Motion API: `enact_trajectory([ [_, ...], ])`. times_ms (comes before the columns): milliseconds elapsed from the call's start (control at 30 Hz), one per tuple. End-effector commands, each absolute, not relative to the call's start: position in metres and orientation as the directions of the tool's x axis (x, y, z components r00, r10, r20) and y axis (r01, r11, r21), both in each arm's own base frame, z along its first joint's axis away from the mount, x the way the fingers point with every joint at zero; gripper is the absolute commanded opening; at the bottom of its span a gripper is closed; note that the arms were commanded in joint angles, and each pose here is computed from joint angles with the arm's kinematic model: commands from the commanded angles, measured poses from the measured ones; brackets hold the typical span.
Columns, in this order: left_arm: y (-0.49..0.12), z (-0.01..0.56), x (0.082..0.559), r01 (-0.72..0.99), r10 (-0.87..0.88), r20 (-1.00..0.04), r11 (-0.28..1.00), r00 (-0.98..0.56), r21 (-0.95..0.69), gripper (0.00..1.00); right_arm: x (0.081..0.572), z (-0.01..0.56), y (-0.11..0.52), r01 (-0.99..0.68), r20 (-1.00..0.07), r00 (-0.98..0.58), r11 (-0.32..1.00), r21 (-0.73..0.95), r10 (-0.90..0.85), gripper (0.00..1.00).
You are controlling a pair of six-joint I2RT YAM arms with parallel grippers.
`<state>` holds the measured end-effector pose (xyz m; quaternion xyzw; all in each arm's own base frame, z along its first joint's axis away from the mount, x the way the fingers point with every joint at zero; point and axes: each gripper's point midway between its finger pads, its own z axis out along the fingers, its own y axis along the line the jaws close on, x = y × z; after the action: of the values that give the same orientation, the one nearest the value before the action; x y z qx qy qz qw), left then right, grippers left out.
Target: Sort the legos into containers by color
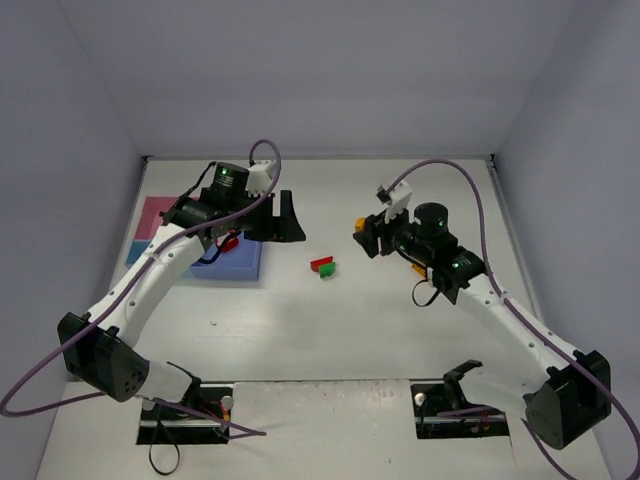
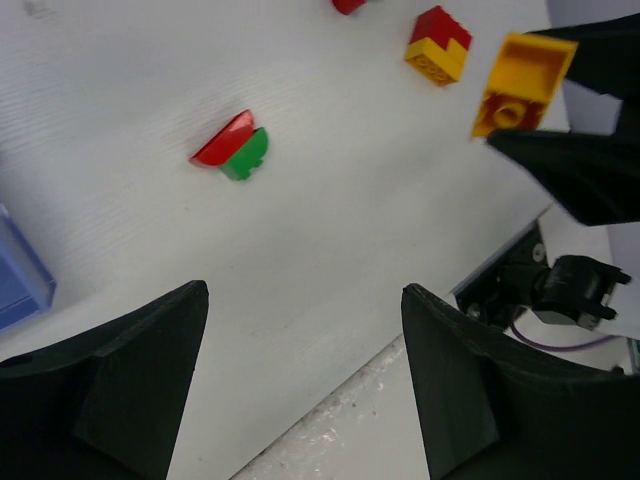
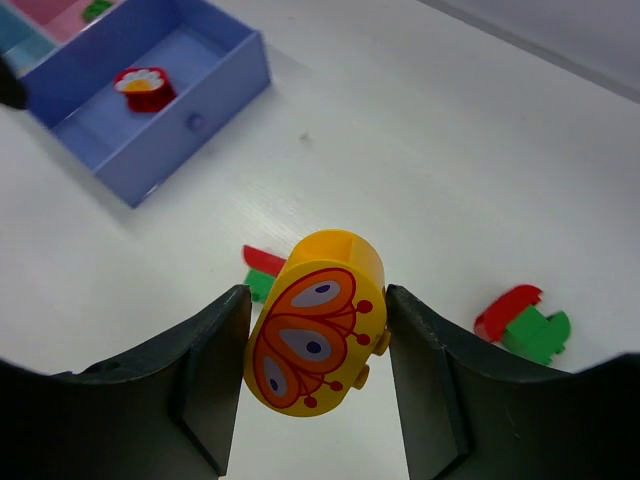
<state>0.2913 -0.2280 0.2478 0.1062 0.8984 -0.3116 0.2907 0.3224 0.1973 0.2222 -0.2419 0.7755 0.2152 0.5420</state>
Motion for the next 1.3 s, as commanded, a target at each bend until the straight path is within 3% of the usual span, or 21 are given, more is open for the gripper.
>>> enact_trajectory([
  [0, -0.257, 0.296, 0.284, 0.488, 0.003, -0.636, 0.645, -0.772, -0.588, 0.72, 0.297, 0.242, 0.23, -0.758, -0.966, -0.174, 0.652, 0.006, -0.194, 0.05],
  [200, -0.285, 0.316, 0.271, 0.526, 0.006, -0.626, 0.549, -0.78, -0.65, 0.72, 0.274, 0.238, 0.26, -0.835, -0.958, -0.15, 0.551, -0.01, -0.245, 0.07],
  [700, -0.315, 0.276, 0.254, 0.453, 0.09, -0.498, 0.575, -0.862, -0.681, 0.72, 0.269, 0.235, 0.279, -0.86, -0.951, -0.124, 0.509, -0.038, -0.282, 0.07],
  [1167, -0.337, 0.245, 0.273, 0.436, 0.108, -0.465, 0.58, -0.879, -0.688, 0.72, 0.268, 0.235, 0.284, -0.871, -0.951, -0.117, 0.49, -0.041, -0.287, 0.07],
  [1267, -0.342, 0.246, 0.273, 0.446, 0.101, -0.474, 0.55, -0.875, -0.706, 0.67, 0.268, 0.234, 0.286, -0.873, -0.951, -0.12, 0.487, -0.036, -0.286, 0.07],
])
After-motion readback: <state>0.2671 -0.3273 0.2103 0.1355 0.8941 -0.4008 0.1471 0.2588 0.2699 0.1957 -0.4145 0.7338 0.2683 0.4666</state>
